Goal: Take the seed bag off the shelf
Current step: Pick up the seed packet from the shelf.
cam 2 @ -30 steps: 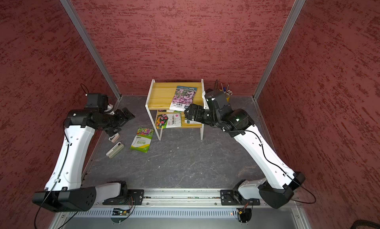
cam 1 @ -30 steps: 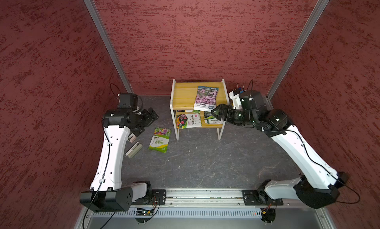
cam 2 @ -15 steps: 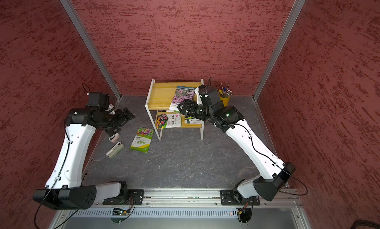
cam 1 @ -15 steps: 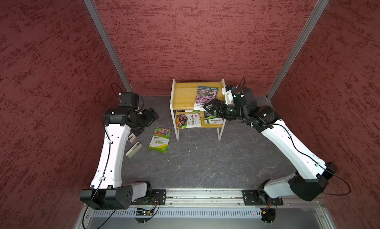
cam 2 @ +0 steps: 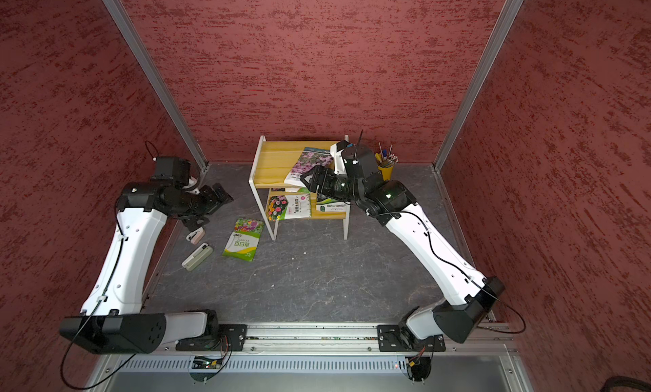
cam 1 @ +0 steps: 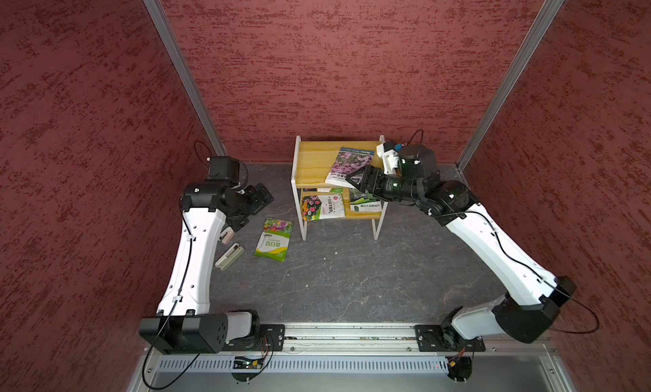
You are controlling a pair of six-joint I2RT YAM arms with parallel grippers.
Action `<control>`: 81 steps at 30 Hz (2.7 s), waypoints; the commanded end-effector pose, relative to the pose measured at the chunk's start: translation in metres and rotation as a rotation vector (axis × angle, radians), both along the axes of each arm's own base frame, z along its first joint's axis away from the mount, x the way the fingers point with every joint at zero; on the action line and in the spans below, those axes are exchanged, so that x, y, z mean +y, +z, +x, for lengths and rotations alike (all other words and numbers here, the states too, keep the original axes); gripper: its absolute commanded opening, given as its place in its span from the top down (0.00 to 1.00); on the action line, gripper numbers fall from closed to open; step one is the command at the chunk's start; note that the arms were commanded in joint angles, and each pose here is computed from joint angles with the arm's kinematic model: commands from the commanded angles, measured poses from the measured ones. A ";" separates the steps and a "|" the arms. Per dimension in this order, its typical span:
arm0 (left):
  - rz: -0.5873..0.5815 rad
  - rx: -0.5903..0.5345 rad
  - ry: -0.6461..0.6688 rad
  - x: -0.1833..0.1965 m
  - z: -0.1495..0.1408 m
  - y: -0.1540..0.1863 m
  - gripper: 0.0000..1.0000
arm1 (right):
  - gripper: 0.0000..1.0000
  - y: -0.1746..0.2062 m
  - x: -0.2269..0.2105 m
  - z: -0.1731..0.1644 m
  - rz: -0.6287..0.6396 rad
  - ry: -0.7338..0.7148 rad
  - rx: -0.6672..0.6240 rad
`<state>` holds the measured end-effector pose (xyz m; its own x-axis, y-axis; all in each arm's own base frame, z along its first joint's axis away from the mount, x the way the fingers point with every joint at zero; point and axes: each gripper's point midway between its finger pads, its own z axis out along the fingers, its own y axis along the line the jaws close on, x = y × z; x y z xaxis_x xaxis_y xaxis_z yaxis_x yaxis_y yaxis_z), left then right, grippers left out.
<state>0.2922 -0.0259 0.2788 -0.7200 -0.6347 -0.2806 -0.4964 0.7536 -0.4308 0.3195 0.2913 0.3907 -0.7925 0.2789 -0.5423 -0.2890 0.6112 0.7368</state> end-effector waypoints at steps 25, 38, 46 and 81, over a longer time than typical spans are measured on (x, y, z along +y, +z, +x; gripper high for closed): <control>-0.046 0.015 -0.005 -0.009 0.009 -0.017 0.00 | 0.18 -0.013 -0.016 -0.006 0.137 -0.051 0.118; -0.063 0.010 -0.025 -0.016 0.020 -0.017 0.00 | 0.14 0.053 -0.002 0.002 0.158 0.025 -0.010; -0.073 0.019 -0.034 -0.020 0.022 -0.022 0.00 | 0.13 0.075 0.046 0.069 0.101 0.103 -0.131; -0.083 0.031 -0.028 -0.019 0.019 -0.030 0.00 | 0.05 0.005 0.063 0.092 0.076 0.116 -0.076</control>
